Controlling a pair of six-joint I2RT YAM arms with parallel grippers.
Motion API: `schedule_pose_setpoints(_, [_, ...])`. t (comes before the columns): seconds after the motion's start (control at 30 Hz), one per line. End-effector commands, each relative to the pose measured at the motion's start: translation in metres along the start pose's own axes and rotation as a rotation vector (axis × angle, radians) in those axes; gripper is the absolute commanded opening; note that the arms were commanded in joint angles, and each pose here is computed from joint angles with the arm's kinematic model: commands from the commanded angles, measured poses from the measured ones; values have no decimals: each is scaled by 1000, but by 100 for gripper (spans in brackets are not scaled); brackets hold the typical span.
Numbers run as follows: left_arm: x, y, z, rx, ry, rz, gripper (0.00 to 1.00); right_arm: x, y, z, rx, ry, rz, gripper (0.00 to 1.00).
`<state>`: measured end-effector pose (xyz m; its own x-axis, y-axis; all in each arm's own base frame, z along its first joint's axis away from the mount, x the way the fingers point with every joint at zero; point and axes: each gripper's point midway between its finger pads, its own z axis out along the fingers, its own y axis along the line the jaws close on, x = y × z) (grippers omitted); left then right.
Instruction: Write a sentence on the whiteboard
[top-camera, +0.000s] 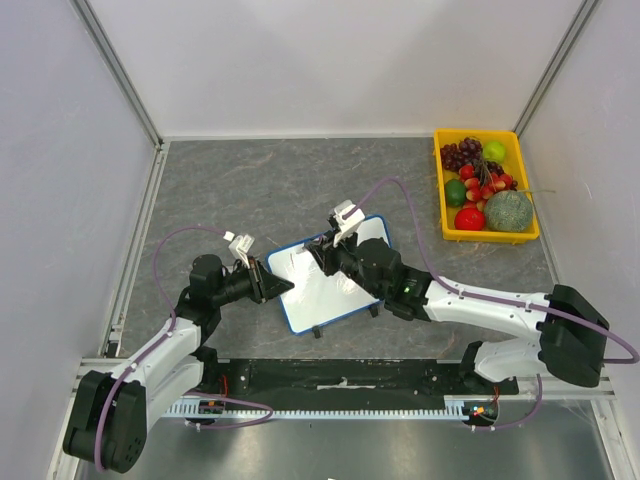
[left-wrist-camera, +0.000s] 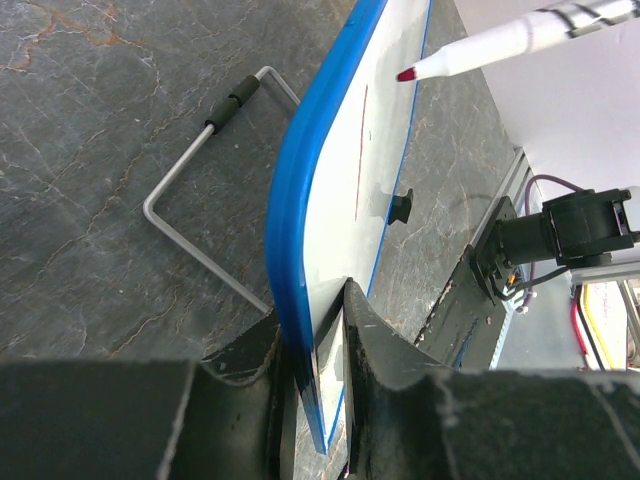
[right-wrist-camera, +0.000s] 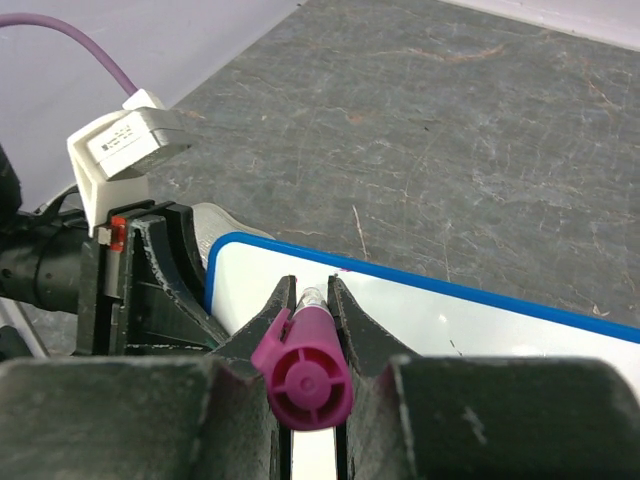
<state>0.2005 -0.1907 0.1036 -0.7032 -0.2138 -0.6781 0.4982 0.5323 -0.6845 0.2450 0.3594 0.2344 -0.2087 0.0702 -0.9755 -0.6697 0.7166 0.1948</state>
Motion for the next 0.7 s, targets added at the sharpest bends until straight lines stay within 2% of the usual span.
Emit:
schedule_pose_setpoints(0.0, [-4,10,0,-36,-28,85,2,-16,-3,8,42,-39,-4,0])
schedule_pose_setpoints(0.27, [-4,10,0,-37,-30,86,2,0,-7,10,55,-2,-7,0])
schedule_pose_setpoints(0.67, [-4,10,-1,-36,-29,86,2,16,6,6,-32,37,16,0])
